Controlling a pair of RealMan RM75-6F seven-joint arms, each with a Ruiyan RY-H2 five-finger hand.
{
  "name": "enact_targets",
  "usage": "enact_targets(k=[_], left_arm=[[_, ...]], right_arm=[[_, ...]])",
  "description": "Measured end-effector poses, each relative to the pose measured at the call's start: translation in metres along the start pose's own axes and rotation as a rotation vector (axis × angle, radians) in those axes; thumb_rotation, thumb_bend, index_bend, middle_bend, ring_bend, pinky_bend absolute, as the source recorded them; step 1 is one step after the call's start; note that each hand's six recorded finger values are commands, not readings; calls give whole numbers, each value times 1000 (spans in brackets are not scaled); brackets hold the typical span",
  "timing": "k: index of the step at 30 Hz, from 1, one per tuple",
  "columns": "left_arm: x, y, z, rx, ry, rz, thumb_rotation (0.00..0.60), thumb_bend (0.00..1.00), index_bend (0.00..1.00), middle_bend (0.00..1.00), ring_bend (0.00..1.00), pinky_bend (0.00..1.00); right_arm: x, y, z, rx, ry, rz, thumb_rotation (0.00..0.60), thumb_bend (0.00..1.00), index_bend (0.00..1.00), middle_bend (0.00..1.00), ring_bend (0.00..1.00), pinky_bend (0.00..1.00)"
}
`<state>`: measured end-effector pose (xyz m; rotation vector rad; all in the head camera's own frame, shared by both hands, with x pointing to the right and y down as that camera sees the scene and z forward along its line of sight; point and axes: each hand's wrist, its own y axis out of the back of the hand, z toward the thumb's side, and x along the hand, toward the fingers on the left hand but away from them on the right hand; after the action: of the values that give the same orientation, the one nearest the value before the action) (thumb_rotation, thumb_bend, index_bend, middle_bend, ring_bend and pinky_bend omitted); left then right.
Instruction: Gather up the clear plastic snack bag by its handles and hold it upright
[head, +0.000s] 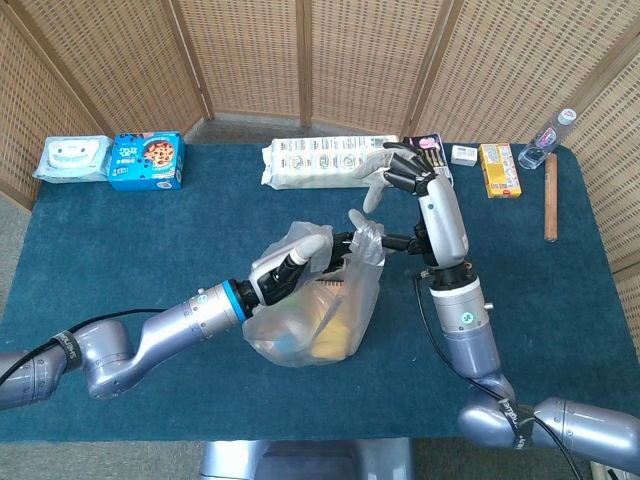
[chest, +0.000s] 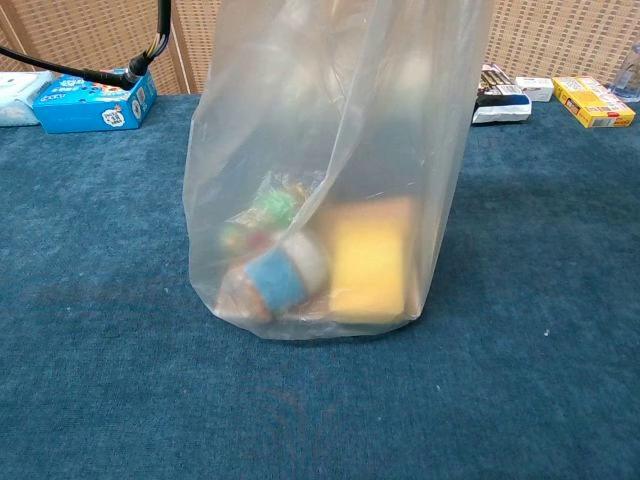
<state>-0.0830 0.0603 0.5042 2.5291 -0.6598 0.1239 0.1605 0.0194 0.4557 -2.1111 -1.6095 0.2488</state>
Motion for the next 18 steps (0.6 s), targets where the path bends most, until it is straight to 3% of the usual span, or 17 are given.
enact_targets(k=[18], left_arm=[[-7, -3, -1, -28, 9, -29, 0, 164, 207, 163, 48, 180]], right_arm=[[1, 5, -1, -2, -5, -13, 600, 329, 633, 433, 320, 174]])
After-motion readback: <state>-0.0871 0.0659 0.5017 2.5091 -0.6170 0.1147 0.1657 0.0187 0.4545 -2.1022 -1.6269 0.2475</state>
